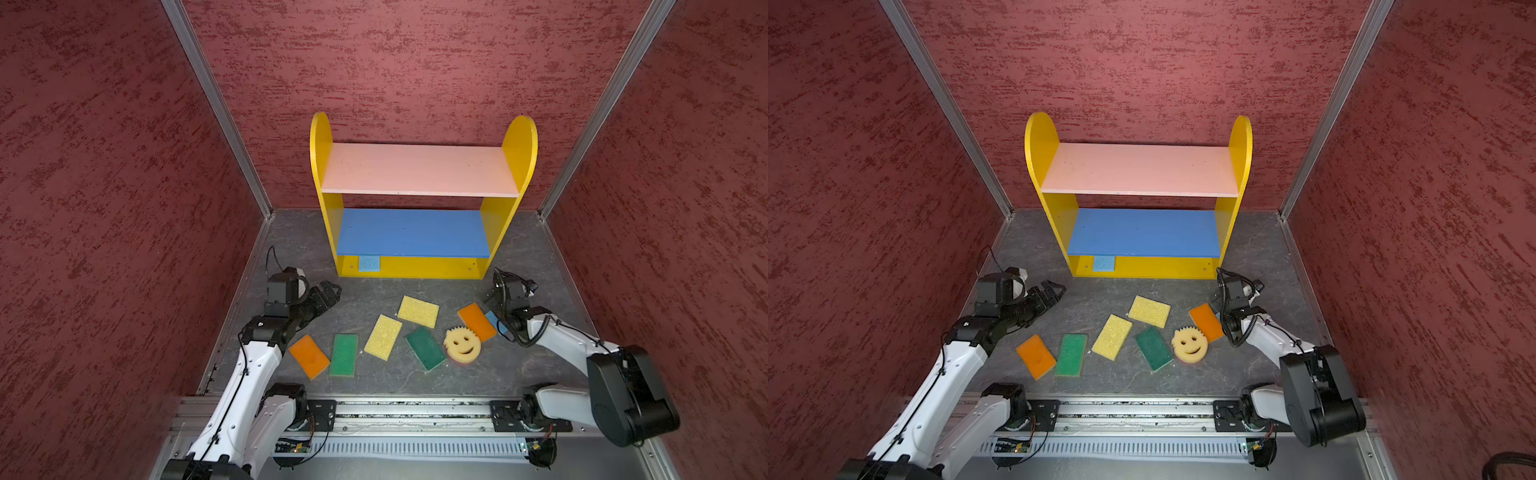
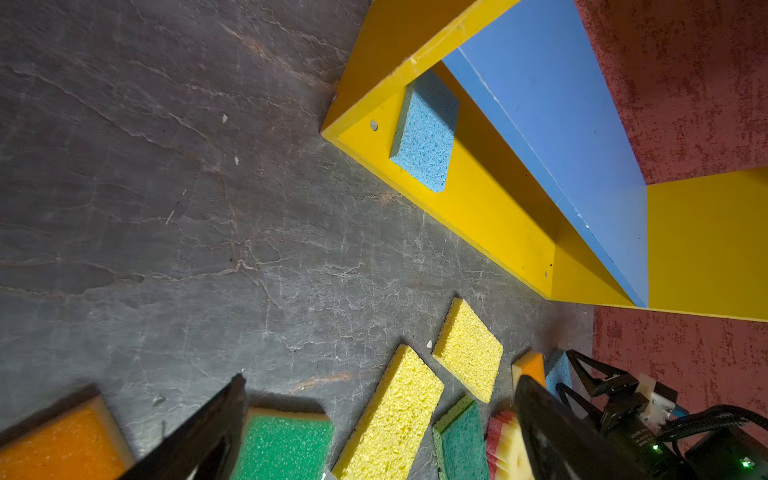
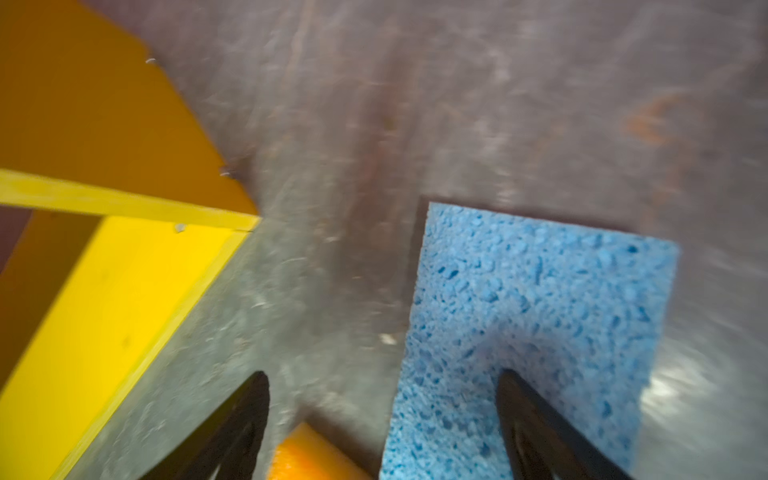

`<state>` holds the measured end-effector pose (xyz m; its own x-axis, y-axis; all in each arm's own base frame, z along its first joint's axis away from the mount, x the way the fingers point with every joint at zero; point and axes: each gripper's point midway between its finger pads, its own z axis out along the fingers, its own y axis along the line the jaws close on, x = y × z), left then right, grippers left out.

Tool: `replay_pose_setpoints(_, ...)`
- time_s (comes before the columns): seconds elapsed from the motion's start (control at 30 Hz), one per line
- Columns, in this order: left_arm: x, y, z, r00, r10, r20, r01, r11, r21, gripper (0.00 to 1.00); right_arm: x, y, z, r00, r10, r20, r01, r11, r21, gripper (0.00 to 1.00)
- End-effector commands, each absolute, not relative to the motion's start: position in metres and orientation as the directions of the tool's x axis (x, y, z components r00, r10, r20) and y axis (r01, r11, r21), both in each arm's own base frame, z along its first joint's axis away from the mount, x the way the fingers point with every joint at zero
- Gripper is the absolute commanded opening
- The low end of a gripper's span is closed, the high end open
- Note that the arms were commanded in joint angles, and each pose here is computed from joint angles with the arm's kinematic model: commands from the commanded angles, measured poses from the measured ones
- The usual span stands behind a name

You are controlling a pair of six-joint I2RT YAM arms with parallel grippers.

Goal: Place and organize the cleaning sponges onto the shelf
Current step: 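Move the right gripper down over the second blue sponge on the table, then close the right gripper on the second blue sponge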

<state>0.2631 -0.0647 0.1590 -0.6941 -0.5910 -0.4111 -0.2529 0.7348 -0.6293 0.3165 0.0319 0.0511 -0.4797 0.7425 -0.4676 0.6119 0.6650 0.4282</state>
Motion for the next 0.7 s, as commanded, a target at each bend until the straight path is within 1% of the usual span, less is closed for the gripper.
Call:
replay_pose_setpoints(0.0, 0.265, -0.064, 0.162, -0.684, -0.596, -0.421, -0.244, 0.73, -0.638, 1.0, 0.328, 0.046, 0.064, -0.547, 0.686, -0.479, 0.524, 0.727, 0.443, 0.84)
replay_pose_setpoints(0.13, 0.266, -0.064, 0.163, -0.688, -0.592, -0.42, -0.243, 0.733, -0.636, 0.99, 0.314, 0.043, 0.064, -0.554, 0.684, -0.475, 0.53, 0.73, 0.432, 0.83)
replay_pose_setpoints(0.27, 0.267, -0.064, 0.163, -0.687, -0.595, -0.418, -0.244, 0.73, -0.638, 1.0, 0.285, 0.021, 0.069, -0.52, 0.699, -0.491, 0.591, 0.709, 0.385, 0.84)
replay_pose_setpoints(0.37, 0.269, -0.064, 0.162, -0.685, -0.595, -0.42, -0.241, 0.729, -0.64, 1.0, 0.263, 0.002, 0.062, -0.504, 0.731, -0.46, 0.65, 0.672, 0.355, 0.85)
replay_pose_setpoints(0.5, 0.272, -0.067, 0.159, -0.693, -0.599, -0.401, -0.245, 0.719, -0.65, 1.0, 0.246, -0.012, 0.044, -0.497, 0.768, -0.404, 0.694, 0.631, 0.345, 0.87)
replay_pose_setpoints(0.57, 0.273, -0.069, 0.157, -0.7, -0.597, -0.391, -0.245, 0.715, -0.655, 1.0, 0.244, -0.01, 0.033, -0.503, 0.78, -0.373, 0.695, 0.621, 0.362, 0.87)
replay_pose_setpoints(0.67, 0.273, -0.071, 0.155, -0.708, -0.589, -0.389, -0.235, 0.716, -0.657, 0.99, 0.251, -0.001, 0.022, -0.53, 0.775, -0.343, 0.671, 0.631, 0.39, 0.84)
